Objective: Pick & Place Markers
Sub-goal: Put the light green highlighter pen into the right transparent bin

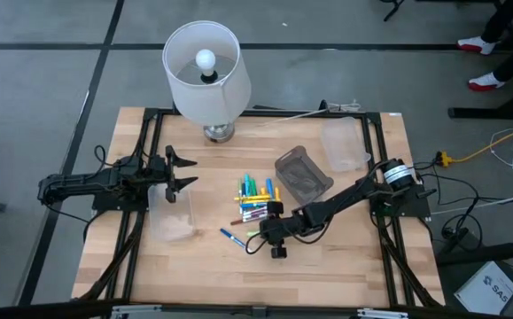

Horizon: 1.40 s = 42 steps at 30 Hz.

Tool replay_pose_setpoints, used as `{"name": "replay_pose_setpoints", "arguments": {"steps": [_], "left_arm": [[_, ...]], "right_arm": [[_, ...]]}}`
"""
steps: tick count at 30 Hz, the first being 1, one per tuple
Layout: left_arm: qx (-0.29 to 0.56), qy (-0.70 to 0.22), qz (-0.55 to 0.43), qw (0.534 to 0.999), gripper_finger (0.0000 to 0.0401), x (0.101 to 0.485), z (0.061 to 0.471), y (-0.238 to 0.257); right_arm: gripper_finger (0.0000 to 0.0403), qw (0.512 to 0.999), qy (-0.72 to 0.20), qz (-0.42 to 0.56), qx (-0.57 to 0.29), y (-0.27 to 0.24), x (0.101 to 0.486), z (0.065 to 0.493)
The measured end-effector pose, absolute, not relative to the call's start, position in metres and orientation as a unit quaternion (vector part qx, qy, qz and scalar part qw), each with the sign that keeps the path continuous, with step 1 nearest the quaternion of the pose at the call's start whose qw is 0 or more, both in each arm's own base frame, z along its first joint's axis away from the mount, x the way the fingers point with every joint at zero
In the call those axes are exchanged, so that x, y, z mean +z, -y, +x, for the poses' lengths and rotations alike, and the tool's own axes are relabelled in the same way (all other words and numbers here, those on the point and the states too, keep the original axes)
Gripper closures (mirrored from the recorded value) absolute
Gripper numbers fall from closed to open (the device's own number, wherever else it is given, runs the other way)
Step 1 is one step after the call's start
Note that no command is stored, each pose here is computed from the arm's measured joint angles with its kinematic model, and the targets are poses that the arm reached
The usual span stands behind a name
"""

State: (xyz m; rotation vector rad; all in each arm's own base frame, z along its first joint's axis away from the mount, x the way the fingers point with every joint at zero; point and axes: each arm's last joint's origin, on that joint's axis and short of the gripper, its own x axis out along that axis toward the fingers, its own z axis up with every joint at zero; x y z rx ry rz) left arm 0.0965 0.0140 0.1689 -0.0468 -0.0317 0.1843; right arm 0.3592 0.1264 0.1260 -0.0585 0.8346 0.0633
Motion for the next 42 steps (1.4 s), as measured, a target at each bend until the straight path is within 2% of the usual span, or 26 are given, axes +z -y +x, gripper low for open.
{"name": "replay_pose_setpoints", "arguments": {"steps": [8,11,15,23,27,42], "left_arm": [[0.092,0.016,-0.023,0.995,0.0159,0.169,0.097,-0.014],[0.092,0.016,-0.023,0.995,0.0159,0.169,0.097,-0.014],[0.092,0.016,-0.024,0.995,0.0159,0.169,0.097,-0.014],[0.092,0.016,-0.024,0.995,0.0159,0.169,0.097,-0.014],[0.092,0.015,-0.024,0.995,0.0159,0.169,0.097,-0.014],[0.092,0.016,-0.023,0.995,0.0159,0.169,0.097,-0.014]], "right_arm": [[0.0282,0.913,-0.408,-0.009,0.019,-0.127,0.121,0.360],[0.0295,0.913,-0.409,0.000,0.015,-0.127,0.121,0.360],[0.0335,0.912,-0.410,0.010,0.011,-0.126,0.121,0.360],[0.0336,0.913,-0.407,0.027,0.010,-0.126,0.125,0.360],[0.0336,0.913,-0.406,0.034,0.017,-0.121,0.137,0.357],[0.0336,0.955,-0.295,0.038,0.007,-0.112,0.215,0.344]]}}
